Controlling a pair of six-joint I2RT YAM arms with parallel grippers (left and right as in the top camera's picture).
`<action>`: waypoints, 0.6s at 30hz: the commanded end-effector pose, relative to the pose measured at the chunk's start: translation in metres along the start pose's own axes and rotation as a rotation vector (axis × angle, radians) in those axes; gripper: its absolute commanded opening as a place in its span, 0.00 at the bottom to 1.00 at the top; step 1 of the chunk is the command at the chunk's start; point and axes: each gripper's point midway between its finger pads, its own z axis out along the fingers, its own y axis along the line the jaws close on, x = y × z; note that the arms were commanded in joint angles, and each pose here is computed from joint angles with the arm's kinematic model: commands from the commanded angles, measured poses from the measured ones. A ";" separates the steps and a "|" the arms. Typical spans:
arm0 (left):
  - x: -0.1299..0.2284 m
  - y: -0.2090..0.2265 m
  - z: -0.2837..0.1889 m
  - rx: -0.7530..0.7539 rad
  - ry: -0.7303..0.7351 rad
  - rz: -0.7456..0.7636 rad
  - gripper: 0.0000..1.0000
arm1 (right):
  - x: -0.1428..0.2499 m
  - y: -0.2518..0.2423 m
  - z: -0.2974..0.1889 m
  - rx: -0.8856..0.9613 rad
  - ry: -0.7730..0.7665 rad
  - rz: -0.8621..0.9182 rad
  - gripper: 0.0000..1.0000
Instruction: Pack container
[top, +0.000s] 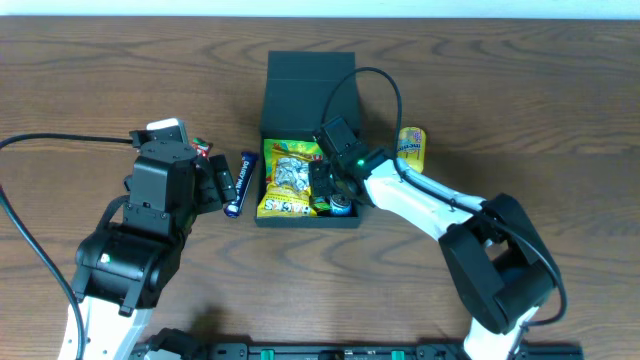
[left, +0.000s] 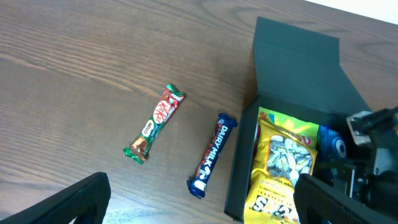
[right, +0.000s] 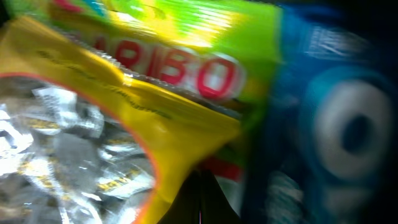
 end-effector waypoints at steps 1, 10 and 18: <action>0.001 0.002 0.001 -0.006 0.006 -0.008 0.95 | 0.008 0.016 0.010 -0.103 0.038 -0.110 0.01; 0.001 0.002 0.001 -0.007 0.006 -0.008 0.95 | 0.001 0.021 0.010 -0.133 0.003 -0.264 0.01; 0.010 0.003 0.014 -0.031 0.050 0.056 0.95 | -0.034 0.019 -0.051 -0.146 -0.102 -0.215 0.01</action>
